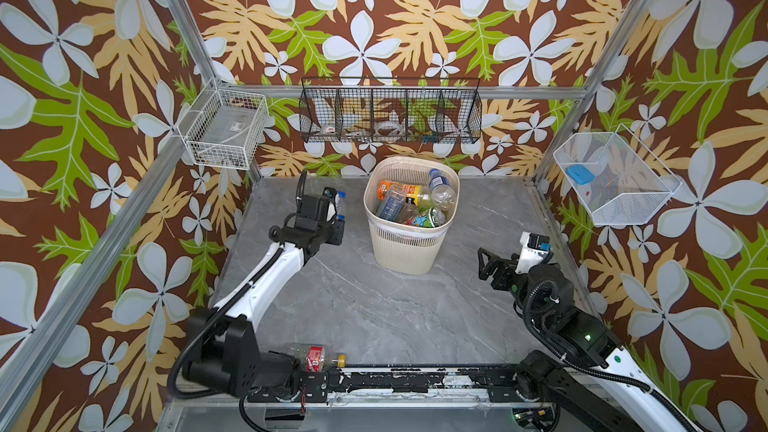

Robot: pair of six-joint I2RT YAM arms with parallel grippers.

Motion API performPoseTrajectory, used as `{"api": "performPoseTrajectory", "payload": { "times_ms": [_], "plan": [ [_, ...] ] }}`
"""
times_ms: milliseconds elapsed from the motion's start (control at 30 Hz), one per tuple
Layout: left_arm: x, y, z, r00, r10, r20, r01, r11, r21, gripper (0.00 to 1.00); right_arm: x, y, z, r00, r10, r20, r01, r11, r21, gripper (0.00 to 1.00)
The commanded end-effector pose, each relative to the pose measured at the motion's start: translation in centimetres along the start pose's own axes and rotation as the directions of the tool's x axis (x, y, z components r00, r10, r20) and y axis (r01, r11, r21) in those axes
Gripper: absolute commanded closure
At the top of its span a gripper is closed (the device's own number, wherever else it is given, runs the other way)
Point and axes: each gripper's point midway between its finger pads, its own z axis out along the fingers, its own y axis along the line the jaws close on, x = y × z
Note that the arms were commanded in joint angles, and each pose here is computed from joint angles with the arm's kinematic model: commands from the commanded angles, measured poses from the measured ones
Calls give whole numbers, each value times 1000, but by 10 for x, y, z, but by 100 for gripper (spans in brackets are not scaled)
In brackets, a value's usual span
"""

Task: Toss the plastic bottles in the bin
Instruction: 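Close the left gripper on the Pepsi-label bottle and lift it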

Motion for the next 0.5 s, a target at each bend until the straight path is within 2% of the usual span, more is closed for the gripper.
{"api": "performPoseTrajectory", "payload": {
  "times_ms": [0, 133, 467],
  "plan": [
    [-22, -17, -32, 968, -159, 192, 132, 981, 145, 58, -2, -3, 1, 1000, 9, 16, -9, 1000, 15, 0],
    [-27, -16, -66, 936, -214, 279, 168, 969, 179, 58, -4, -2, 0, 1000, 7, 14, -7, 1000, 15, 0],
    [-83, -36, -147, 870, -274, 409, 139, 933, 331, 60, -2, -2, 0, 1000, 17, 17, -18, 1000, 10, 0]
  ]
}}
